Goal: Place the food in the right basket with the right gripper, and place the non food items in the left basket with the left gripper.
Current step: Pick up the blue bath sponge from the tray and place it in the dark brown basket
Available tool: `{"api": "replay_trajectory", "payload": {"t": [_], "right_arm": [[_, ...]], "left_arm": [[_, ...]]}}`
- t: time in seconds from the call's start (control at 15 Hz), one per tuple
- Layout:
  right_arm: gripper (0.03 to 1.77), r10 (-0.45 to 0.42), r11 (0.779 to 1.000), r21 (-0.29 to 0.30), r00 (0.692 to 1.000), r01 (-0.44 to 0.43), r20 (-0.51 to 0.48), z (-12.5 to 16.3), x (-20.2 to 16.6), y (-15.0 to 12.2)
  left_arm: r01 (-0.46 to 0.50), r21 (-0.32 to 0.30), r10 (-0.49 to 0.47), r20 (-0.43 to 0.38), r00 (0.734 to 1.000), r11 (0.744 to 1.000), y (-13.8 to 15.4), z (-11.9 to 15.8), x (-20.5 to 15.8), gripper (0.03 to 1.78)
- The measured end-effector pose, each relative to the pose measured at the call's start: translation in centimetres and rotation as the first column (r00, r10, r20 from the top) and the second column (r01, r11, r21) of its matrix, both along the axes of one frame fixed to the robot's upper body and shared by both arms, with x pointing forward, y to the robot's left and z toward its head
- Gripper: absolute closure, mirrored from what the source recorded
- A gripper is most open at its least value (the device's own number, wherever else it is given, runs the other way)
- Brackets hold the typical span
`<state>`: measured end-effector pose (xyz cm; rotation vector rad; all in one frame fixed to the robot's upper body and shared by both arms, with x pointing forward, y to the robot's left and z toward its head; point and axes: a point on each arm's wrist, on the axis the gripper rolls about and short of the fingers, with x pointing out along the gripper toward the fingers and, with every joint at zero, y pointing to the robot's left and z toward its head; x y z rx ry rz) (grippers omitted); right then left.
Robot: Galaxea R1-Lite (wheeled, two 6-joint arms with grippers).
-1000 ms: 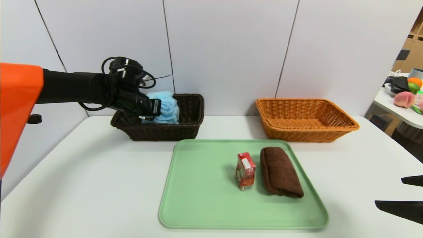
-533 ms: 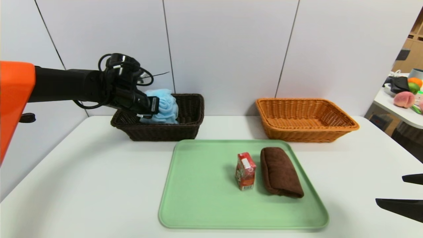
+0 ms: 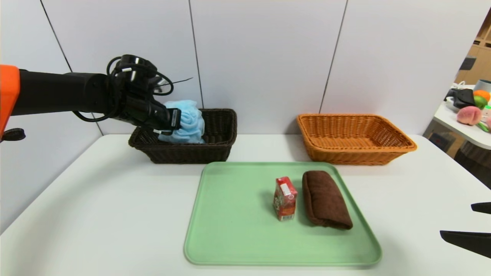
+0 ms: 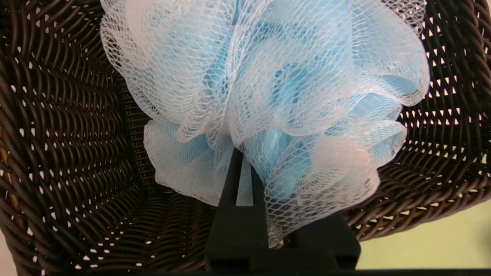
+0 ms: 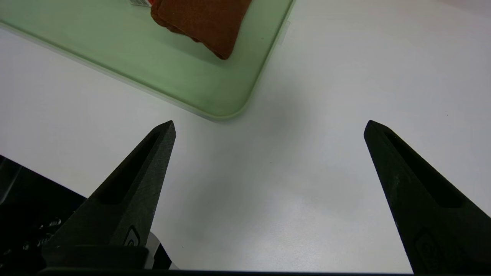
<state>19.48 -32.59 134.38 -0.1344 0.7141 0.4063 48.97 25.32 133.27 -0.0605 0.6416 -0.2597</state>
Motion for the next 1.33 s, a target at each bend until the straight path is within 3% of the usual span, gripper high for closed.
{"api": "replay_trajectory", "payload": {"t": [1.33], "right_arm": [[0.10,-0.004,1.000,0.008,1.000,0.004,0.019,-0.07,-0.95,-0.03]], "left_arm": [[0.001,0.001,-0.001,0.003,1.000,1.000,0.22,0.67,-0.99,1.65]]}}
